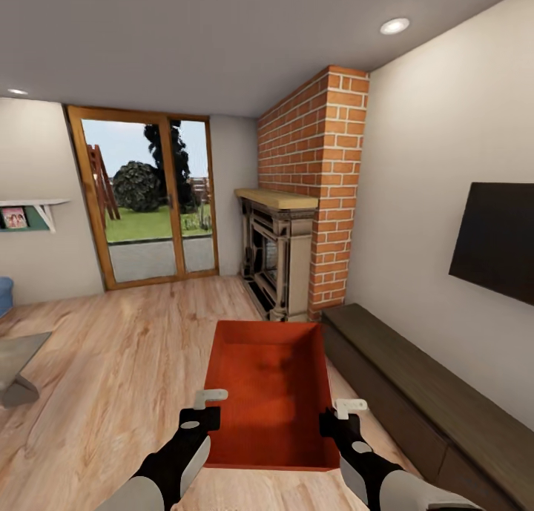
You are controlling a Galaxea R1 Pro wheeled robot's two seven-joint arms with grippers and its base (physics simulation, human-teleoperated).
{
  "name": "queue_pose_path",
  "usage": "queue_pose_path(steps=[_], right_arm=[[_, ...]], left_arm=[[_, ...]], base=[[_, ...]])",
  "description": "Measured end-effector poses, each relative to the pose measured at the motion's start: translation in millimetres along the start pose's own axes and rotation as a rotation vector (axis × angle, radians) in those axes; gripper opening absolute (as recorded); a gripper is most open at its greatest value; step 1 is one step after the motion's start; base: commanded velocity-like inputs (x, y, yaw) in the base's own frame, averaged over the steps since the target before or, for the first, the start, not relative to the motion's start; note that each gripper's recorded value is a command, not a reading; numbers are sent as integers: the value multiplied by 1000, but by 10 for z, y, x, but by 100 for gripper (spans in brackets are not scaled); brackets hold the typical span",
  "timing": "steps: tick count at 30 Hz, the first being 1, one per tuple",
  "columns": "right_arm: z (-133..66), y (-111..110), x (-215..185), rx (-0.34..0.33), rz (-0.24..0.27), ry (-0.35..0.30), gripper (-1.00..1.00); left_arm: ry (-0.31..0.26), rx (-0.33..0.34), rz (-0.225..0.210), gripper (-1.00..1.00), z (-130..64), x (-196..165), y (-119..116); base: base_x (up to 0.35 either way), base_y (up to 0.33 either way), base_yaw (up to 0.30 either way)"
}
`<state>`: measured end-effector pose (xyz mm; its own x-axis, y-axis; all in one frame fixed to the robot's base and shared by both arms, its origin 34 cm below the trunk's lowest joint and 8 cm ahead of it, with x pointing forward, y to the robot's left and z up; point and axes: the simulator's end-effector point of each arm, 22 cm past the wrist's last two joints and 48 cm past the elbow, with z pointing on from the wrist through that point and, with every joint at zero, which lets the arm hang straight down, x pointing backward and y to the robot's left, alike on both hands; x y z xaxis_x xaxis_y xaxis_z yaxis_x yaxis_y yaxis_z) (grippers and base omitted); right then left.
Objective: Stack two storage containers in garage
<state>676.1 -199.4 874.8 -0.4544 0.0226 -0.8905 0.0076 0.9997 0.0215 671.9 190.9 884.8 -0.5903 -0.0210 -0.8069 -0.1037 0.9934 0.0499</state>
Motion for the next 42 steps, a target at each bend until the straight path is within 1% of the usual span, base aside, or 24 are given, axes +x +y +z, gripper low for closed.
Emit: queue_pose_path(steps=[42], right_arm=[[0,2,0,0,0,0,-100]], left_arm=[[0,0,1,-100,1,0,2]], base=[[0,0,300]])
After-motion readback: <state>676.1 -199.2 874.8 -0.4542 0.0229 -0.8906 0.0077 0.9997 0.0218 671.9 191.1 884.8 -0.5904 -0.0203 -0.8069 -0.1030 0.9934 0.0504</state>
